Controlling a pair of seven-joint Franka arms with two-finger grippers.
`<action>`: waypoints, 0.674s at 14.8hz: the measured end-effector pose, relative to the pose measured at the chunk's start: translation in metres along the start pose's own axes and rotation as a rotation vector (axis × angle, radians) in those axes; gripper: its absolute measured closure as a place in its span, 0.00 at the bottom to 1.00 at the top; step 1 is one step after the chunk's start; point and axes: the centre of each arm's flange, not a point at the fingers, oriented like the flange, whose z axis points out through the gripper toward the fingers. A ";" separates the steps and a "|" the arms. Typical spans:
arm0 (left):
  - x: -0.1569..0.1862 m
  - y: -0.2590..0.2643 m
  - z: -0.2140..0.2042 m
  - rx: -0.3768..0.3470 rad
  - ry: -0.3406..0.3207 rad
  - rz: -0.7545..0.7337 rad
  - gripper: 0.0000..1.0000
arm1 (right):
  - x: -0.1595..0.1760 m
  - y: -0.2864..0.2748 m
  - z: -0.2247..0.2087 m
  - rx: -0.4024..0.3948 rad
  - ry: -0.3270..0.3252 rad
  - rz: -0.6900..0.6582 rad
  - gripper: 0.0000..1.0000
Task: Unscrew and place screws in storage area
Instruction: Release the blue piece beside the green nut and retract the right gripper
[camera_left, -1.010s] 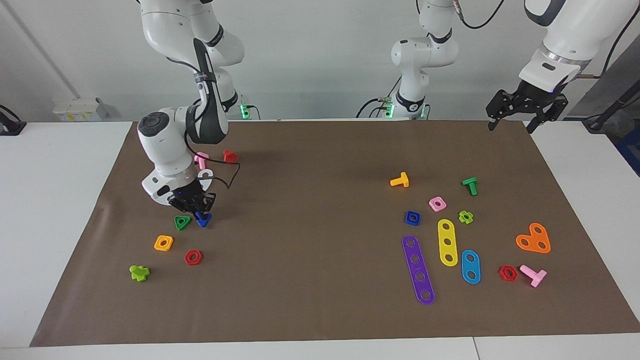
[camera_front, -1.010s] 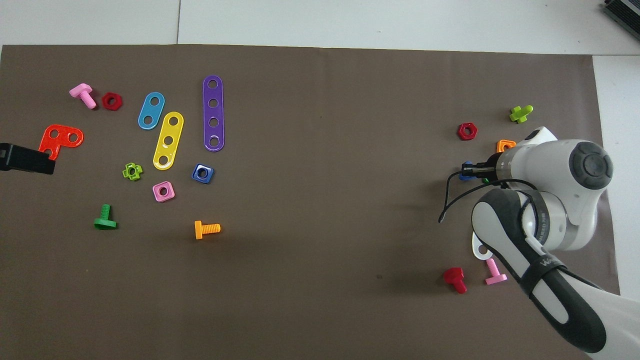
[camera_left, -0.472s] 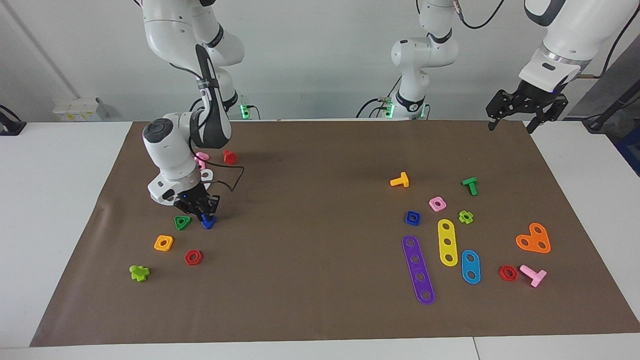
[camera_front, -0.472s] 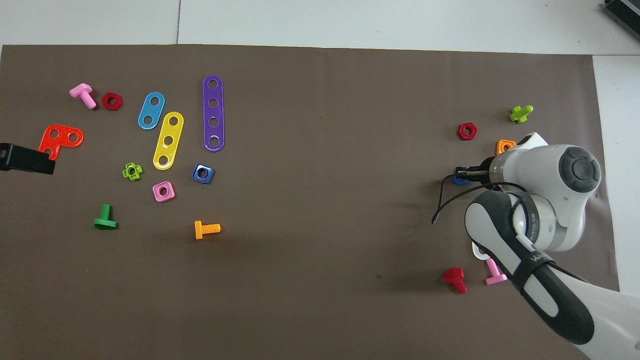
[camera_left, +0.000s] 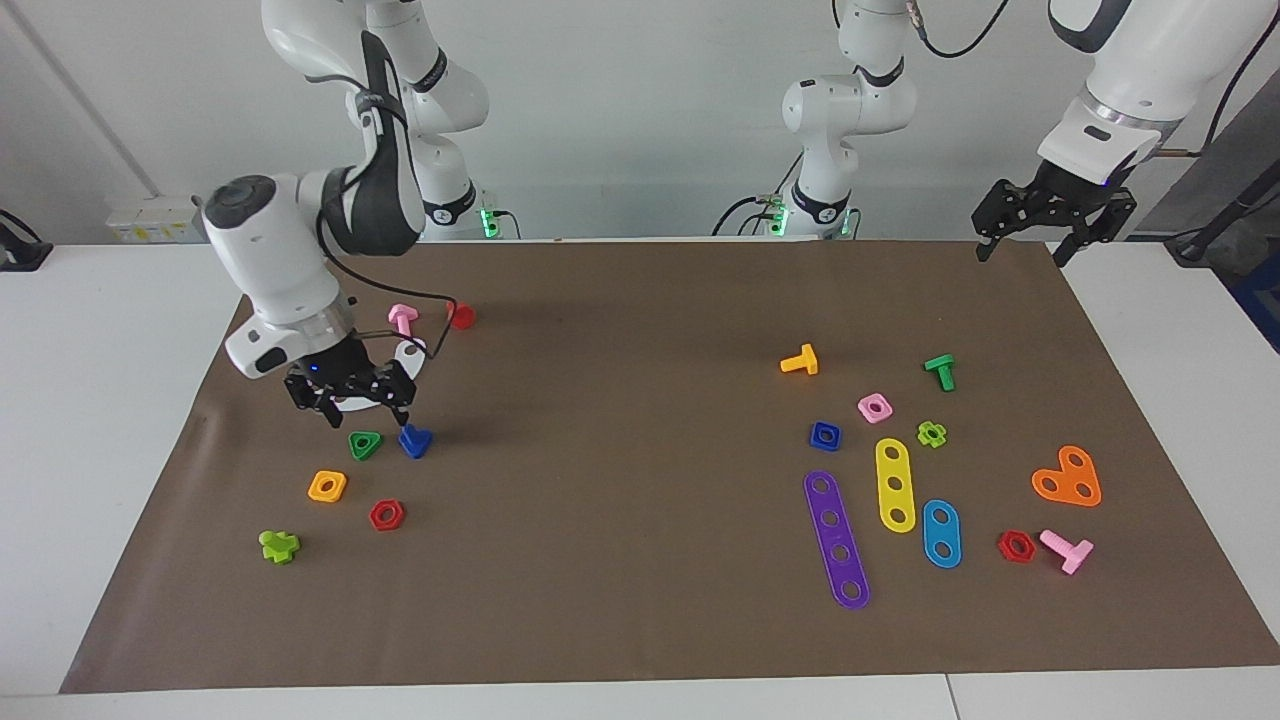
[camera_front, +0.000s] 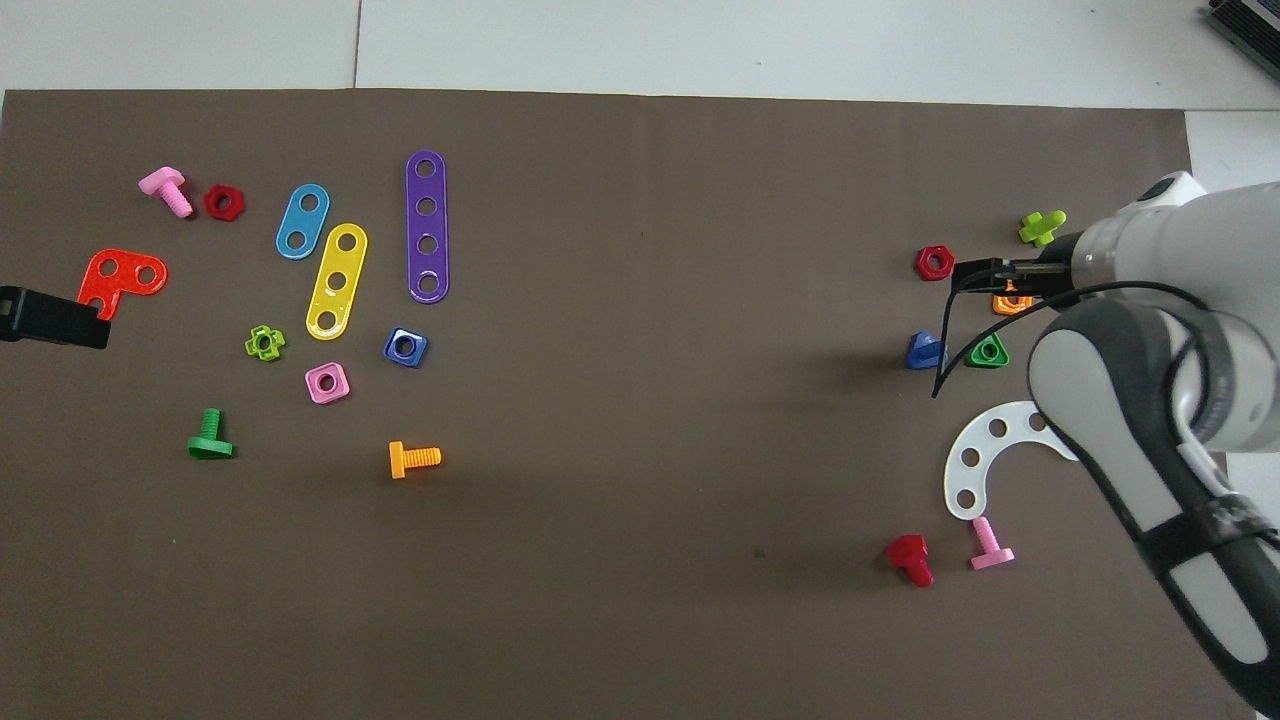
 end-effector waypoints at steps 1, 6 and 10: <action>0.000 0.000 0.000 0.000 0.000 0.000 0.00 | 0.003 0.007 -0.030 -0.003 -0.017 0.008 0.00; 0.000 0.000 0.000 0.000 0.000 0.000 0.00 | -0.020 0.023 -0.143 -0.083 -0.098 0.042 0.00; 0.000 0.000 0.000 0.000 0.000 0.000 0.00 | -0.036 0.019 -0.186 -0.095 -0.119 0.073 0.00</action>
